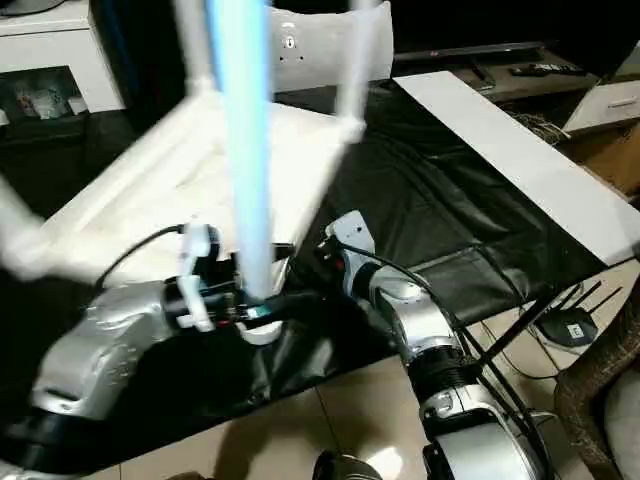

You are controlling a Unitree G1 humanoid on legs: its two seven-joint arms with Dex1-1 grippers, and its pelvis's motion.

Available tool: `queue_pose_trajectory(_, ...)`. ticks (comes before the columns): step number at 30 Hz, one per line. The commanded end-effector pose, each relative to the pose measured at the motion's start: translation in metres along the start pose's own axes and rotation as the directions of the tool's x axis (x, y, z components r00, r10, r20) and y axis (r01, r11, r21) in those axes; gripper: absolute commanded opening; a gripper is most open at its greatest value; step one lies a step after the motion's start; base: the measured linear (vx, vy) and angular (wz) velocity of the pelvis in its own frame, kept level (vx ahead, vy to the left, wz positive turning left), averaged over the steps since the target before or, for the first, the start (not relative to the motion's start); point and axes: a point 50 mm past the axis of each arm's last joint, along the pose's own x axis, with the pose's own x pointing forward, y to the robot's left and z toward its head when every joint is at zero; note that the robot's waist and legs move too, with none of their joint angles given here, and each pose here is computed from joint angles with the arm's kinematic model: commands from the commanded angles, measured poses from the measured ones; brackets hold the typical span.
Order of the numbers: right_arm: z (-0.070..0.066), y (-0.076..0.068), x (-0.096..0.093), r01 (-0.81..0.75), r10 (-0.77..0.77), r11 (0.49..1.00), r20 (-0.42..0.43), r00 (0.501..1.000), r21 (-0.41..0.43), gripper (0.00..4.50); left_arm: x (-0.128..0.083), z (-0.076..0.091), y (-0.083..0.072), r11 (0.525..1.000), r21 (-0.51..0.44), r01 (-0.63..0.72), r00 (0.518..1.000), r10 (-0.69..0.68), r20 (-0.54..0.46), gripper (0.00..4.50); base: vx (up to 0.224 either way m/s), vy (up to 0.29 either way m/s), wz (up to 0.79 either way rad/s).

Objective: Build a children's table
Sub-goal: Rotate table base

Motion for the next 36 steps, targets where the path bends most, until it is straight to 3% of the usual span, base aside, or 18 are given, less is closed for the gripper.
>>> queue_pose_trajectory(1, 0.006, 0.018, 0.010, -0.099, 0.100, 0.995, 0.035, 0.994, -0.020, 4.50, 0.025, 0.005, -0.015, 0.992, 0.032, 0.119, 0.993, -0.119, 0.011, 4.44, 0.000, 0.000, 0.00)
queue_pose_trajectory(9, 0.003, 0.008, 0.008, -0.012, 0.012, 1.000, 0.007, 1.000, -0.023, 4.50, 0.042, 0.009, -0.009, 0.996, 0.075, 0.055, 0.997, -0.058, 0.045, 4.44, 0.000, 0.000, 0.00)
queue_pose_trajectory(12, -0.004, -0.011, -0.001, 0.120, -0.120, 0.993, -0.027, 0.992, -0.004, 4.50, 0.043, 0.010, 0.005, 0.988, 0.131, -0.078, 0.996, 0.073, 0.041, 4.44, 0.000, 0.000, 0.00)
queue_pose_trajectory(18, -0.011, -0.029, -0.020, 0.209, -0.209, 0.978, -0.025, 0.978, 0.018, 4.50, 0.040, 0.004, 0.011, 0.968, 0.197, -0.157, 0.987, 0.159, 0.003, 4.44, 0.000, 0.000, 0.00)
queue_pose_trajectory(26, -0.007, -0.037, -0.050, 0.146, -0.146, 0.989, 0.023, 0.989, -0.018, 4.50, 0.011, -0.014, 0.007, 0.979, 0.202, -0.028, 0.981, 0.066, -0.181, 4.44, 0.000, 0.000, 0.00)
queue_pose_trajectory(27, -0.005, -0.036, -0.057, 0.098, -0.097, 0.994, 0.027, 0.995, -0.047, 4.50, -0.004, -0.021, 0.011, 0.979, 0.205, -0.011, 0.961, 0.067, -0.268, 4.44, 0.000, 0.000, 0.00)
queue_pose_trajectory(28, -0.005, -0.036, -0.057, 0.098, -0.097, 0.994, 0.027, 0.995, -0.047, 4.50, -0.004, -0.021, 0.011, 0.979, 0.205, -0.011, 0.961, 0.067, -0.268, 4.44, 0.000, 0.000, 0.00)
queue_pose_trajectory(30, -0.004, -0.035, -0.064, 0.063, -0.062, 0.995, 0.020, 0.998, -0.071, 4.50, -0.018, -0.027, 0.015, 0.978, 0.208, 0.003, 0.930, 0.074, -0.359, 4.44, 0.000, 0.000, 0.00)
queue_pose_trajectory(32, -0.004, -0.035, -0.065, 0.058, -0.056, 0.996, 0.018, 0.998, -0.075, 4.50, -0.021, -0.029, 0.016, 0.978, 0.210, 0.005, 0.923, 0.077, -0.377, 4.18, 0.000, 0.000, 0.00)
queue_pose_trajectory(36, 0.001, -0.029, -0.084, -0.067, 0.066, 0.982, -0.006, 0.998, -0.177, 4.50, -0.047, -0.028, 0.029, 0.967, 0.253, -0.044, 0.863, 0.164, -0.477, 3.97, 0.000, 0.000, 0.00)
